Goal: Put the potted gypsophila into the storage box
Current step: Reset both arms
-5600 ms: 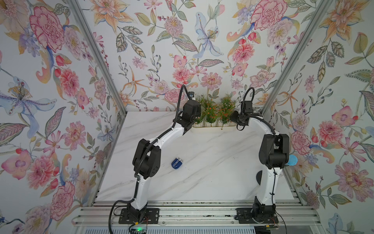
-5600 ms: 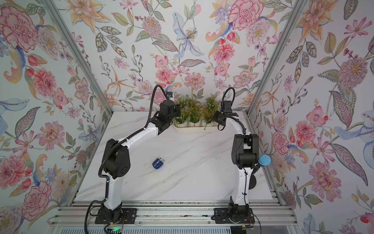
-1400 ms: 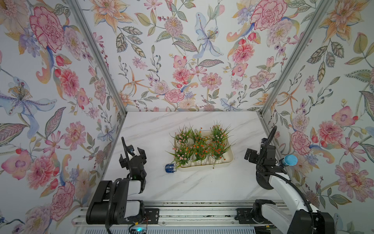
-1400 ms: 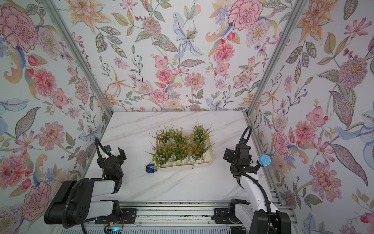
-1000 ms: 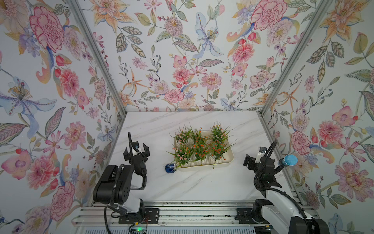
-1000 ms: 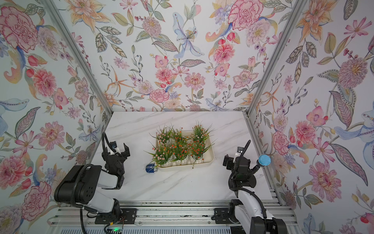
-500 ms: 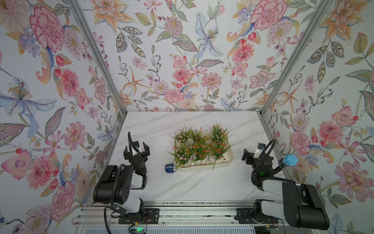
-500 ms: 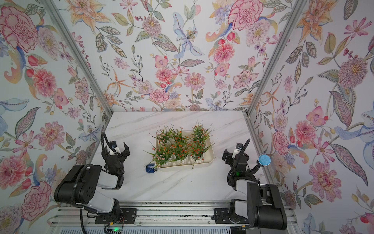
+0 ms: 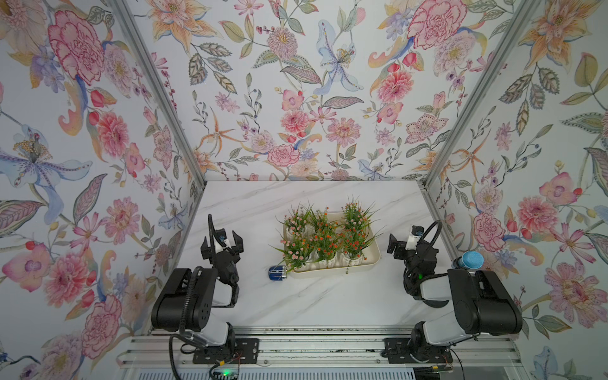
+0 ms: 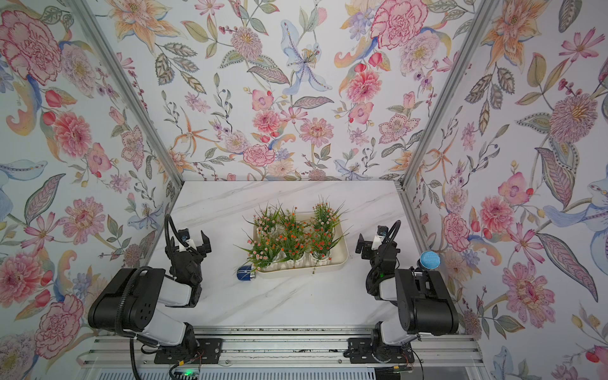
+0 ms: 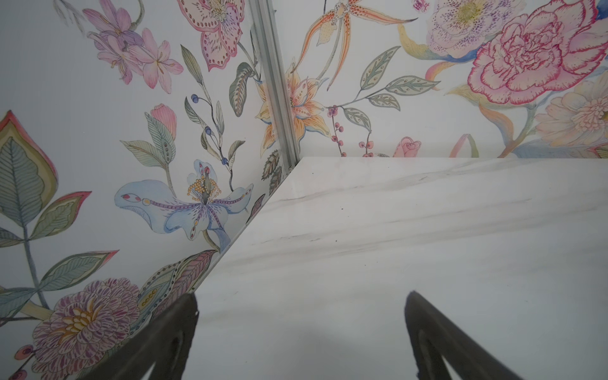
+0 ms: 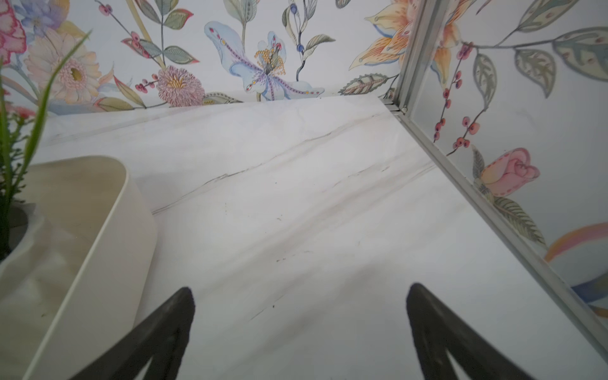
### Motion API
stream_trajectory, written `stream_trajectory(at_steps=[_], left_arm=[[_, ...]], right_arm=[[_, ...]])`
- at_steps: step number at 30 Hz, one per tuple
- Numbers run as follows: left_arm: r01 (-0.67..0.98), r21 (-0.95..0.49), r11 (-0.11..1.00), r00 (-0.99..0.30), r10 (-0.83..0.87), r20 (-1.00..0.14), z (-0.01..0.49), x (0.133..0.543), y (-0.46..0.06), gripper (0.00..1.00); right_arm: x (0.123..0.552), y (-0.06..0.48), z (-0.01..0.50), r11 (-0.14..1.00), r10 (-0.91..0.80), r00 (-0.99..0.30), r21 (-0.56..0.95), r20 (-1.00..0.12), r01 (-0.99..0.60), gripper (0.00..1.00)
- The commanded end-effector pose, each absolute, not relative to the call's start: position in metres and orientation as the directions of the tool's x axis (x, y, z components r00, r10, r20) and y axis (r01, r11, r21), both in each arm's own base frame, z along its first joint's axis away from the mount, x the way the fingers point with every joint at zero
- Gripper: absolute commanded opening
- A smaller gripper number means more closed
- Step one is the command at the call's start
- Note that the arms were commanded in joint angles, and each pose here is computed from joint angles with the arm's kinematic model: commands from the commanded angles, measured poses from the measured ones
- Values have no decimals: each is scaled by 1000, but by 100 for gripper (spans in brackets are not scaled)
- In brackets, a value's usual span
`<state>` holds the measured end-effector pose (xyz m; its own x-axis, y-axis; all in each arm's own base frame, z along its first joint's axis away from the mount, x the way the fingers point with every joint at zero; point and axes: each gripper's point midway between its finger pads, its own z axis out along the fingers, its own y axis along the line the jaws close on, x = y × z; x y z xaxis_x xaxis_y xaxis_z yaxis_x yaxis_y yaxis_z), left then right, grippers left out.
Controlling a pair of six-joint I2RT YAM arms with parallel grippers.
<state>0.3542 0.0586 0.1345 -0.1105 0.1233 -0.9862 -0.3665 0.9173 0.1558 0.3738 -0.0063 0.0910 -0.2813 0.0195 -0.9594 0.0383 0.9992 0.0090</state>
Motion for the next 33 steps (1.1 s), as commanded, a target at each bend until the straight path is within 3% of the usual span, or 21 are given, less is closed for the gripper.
stream_trajectory(at_steps=[1,33], left_arm=[[-369,142,919,-41,137,-990,152,356,56,100],[-287,182,941,-55,173,-983,149,363,42,100]], right_arm=[[385,9,106,998,-59,-231,-54,-971,-27,100],[387,5,105,999,-37,-240,-34,-970,-18,100]])
